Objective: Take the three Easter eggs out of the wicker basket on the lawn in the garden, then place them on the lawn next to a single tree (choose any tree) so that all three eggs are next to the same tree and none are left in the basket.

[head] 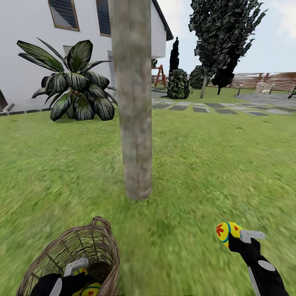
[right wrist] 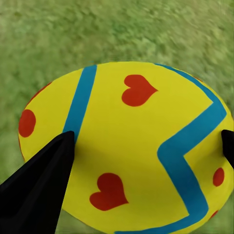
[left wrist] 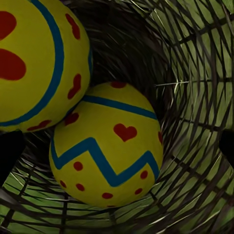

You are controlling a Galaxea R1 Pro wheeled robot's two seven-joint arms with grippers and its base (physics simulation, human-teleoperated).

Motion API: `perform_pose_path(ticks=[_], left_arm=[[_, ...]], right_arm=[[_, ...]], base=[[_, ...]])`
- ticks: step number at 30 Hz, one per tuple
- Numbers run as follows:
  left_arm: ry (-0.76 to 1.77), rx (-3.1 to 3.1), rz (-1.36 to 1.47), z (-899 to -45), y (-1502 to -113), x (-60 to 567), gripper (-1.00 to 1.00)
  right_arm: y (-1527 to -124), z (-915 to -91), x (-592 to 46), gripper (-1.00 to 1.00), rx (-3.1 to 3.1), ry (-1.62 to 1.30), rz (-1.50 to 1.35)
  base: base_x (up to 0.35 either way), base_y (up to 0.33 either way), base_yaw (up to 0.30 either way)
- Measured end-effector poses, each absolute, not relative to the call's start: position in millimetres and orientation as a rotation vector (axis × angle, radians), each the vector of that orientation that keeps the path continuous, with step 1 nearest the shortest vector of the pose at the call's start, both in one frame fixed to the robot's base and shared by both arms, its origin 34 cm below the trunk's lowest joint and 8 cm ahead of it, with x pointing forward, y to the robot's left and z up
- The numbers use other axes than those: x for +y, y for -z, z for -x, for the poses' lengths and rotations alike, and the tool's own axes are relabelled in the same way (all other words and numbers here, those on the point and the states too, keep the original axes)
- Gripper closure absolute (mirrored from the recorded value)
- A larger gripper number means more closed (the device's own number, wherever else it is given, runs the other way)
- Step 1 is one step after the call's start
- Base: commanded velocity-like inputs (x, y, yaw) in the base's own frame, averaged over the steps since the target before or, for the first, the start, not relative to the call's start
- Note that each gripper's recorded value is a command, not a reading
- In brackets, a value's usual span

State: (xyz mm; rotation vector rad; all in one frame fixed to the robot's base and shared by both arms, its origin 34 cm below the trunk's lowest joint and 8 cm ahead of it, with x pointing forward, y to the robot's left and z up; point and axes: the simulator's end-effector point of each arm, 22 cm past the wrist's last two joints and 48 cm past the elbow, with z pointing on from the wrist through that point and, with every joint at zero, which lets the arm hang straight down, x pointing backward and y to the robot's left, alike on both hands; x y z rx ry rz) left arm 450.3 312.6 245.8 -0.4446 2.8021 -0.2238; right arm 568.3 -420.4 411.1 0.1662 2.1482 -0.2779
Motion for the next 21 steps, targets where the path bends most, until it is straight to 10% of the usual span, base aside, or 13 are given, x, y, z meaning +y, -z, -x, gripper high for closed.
perform_pose_path(ticks=[21], left_arm=[[0.219,2.877,0.477,-428,-214,314,-1.0]], right_arm=[[-364,-558,-411,1.0,2.238,0.272,-0.169]], base=[[0.0,0.0,0.0]])
